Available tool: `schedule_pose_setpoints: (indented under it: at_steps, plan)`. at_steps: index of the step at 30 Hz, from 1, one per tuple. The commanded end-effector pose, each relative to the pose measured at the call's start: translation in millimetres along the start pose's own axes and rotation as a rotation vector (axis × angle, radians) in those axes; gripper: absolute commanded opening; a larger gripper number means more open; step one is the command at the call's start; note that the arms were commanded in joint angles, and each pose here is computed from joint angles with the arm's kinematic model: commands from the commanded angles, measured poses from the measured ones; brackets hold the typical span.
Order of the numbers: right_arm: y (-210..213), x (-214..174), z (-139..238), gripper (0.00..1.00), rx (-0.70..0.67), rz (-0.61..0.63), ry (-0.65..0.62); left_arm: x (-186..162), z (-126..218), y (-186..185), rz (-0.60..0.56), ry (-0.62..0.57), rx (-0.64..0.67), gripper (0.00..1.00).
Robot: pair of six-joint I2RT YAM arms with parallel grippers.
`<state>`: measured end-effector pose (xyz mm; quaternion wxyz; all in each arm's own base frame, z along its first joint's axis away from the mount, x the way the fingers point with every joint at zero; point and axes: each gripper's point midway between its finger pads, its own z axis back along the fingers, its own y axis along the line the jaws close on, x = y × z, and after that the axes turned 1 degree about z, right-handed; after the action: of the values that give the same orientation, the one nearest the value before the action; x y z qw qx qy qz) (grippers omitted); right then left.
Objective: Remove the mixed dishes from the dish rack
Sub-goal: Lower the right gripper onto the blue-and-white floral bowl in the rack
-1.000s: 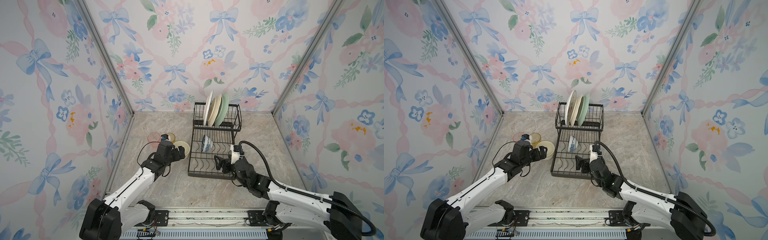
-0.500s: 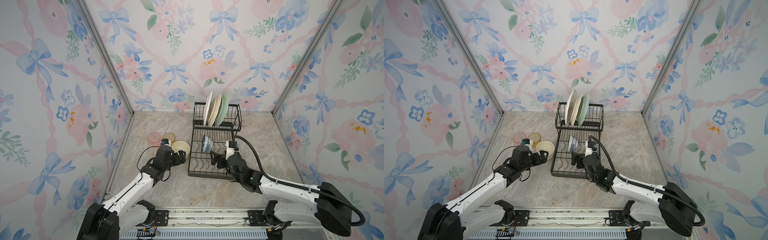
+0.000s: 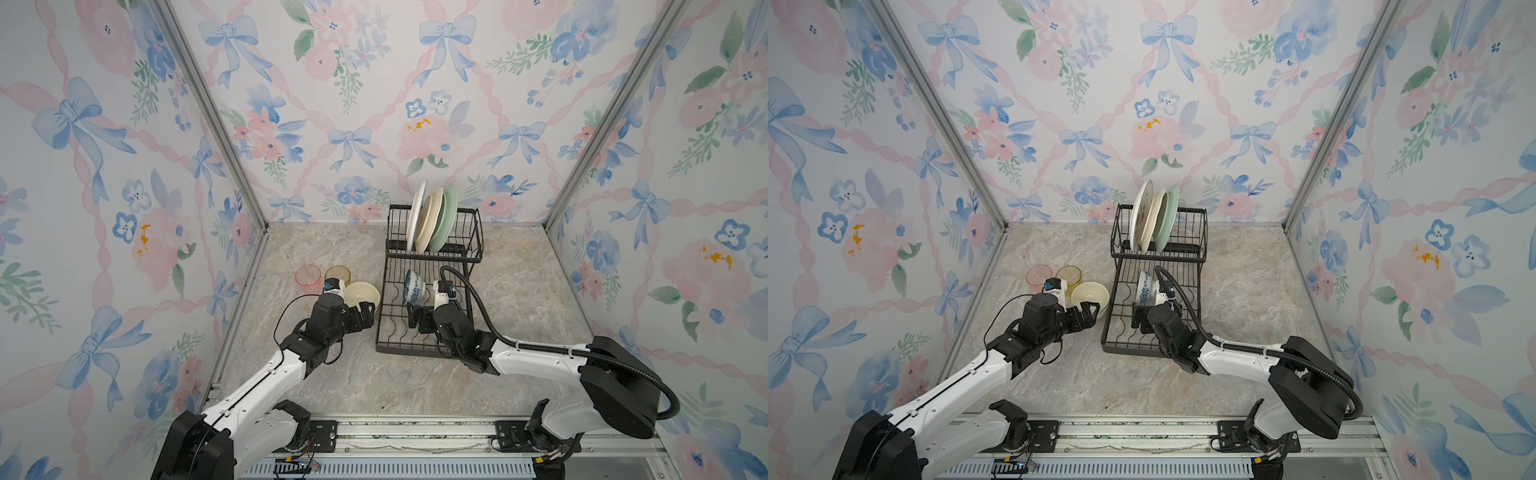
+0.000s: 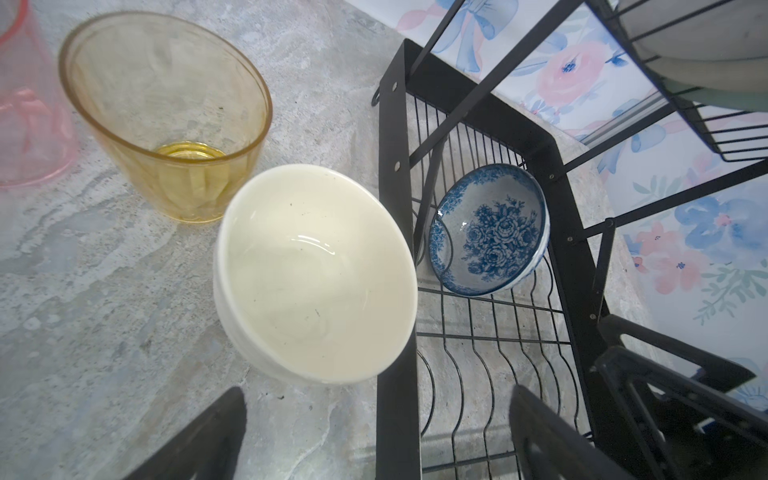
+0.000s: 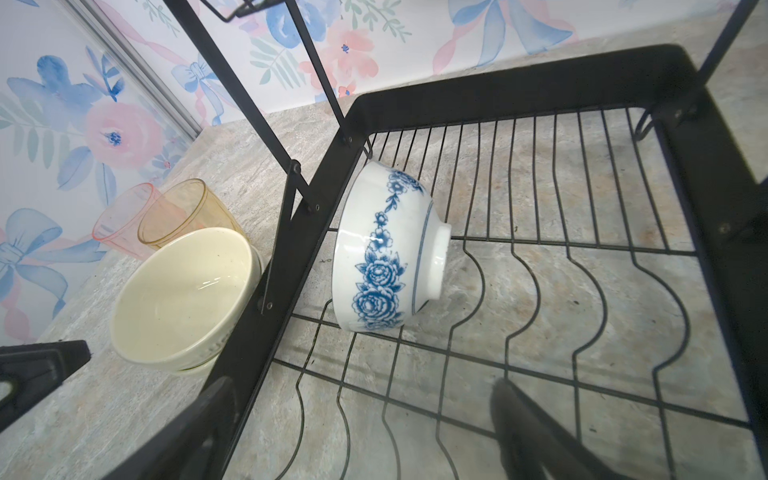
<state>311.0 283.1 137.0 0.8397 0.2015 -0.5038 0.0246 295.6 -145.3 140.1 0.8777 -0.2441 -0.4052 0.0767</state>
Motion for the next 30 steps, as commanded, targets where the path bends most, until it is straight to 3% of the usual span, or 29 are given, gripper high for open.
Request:
schedule_pose_setpoints:
  at_steps: [1, 19, 30]
  plan:
    - [11.0, 21.0, -10.0, 0.97, 0.026, -0.016, -0.055, 0.3, -1.7, 1.5, -0.011, -0.016, 0.003, 0.98]
    - [-4.1, 13.9, -44.3, 1.00, 0.020, -0.074, -0.020, -0.3, -4.1, 6.2, -0.014, -0.020, 0.023, 0.98]
    - [-14.0, 4.5, -60.6, 0.94, 0.000, -0.081, 0.011, -2.9, -7.1, 7.3, -0.012, -0.012, 0.025, 0.98]
